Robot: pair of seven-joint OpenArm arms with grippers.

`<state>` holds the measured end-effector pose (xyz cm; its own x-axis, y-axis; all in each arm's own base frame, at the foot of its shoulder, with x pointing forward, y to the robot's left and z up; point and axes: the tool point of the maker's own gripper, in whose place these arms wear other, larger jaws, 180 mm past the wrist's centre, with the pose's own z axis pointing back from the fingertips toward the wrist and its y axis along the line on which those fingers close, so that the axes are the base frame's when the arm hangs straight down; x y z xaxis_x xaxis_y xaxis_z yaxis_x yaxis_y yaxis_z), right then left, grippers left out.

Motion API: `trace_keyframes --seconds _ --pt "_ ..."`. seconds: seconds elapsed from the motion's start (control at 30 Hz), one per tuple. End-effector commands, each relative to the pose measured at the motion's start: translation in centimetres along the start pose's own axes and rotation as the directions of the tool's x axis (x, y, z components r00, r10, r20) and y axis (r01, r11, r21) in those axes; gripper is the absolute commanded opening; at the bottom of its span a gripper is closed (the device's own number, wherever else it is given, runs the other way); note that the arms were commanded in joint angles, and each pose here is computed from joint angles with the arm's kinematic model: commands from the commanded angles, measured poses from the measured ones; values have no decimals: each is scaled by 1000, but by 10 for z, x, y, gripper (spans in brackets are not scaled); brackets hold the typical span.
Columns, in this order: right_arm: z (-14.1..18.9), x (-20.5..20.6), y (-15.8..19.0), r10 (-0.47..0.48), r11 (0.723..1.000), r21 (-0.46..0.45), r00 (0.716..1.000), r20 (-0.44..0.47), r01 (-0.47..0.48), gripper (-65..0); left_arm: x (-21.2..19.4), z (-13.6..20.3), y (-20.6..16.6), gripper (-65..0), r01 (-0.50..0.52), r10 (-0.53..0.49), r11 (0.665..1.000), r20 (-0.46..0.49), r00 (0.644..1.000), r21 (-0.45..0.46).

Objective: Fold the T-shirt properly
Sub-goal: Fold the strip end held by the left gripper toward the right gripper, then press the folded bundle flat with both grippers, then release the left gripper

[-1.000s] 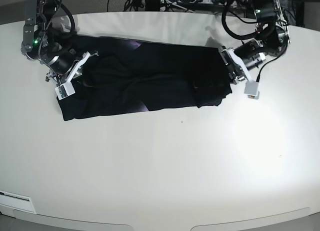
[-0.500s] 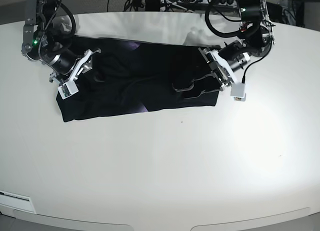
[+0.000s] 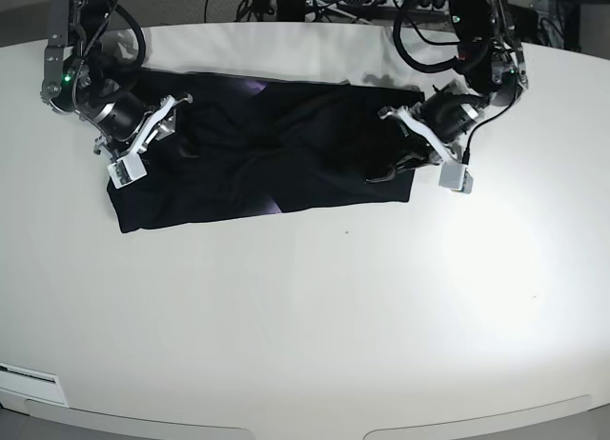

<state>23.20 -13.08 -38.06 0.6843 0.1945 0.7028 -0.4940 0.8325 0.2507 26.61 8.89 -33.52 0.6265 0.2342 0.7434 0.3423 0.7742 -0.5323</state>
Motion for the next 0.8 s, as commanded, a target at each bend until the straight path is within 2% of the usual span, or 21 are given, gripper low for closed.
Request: trace_keyframes --seconds 0.0,0.07,0.27,0.33,0.4,0.47,0.53,0.57,0.67,0.77 --pt "5 11 0 37 999 -5 999 19 -37 -298 10 -1 2 -650 20 -21 999 30 999 26" --pt "9 23 4 68 998 -7 997 47 -67 -298 1 -4 14 -650 38 -38 996 -1 999 78" --pt "28 65 14 195 981 -47 973 126 -190 -298 -43 -14 36 -650 0 12 994 -117 993 108" --pt "41 84 11 219 974 -98 961 168 -205 -298 -52 -13 45 -650 -32 51 990 -137 989 138" --pt "57 98 -2 208 969 -179 957 202 -172 -298 -55 -11 50 -650 -32 55 988 -152 987 150" --pt "69 95 -30 154 953 -286 971 184 -97 -298 -53 -7 54 -650 -17 43 988 -160 986 155" --pt "77 78 -62 81 919 -394 987 138 -20 -298 -52 -2 61 -650 6 24 986 -175 984 166" --pt "78 68 -74 36 908 -418 992 125 20 -291 -51 1 64 -650 16 16 985 -182 983 171" --pt "75 36 -101 -128 898 -405 983 128 170 -235 -46 8 69 -650 18 13 986 -189 982 165" --pt "73 6 -117 -279 879 -361 950 140 312 -228 -45 11 70 -650 18 13 987 -195 981 157"
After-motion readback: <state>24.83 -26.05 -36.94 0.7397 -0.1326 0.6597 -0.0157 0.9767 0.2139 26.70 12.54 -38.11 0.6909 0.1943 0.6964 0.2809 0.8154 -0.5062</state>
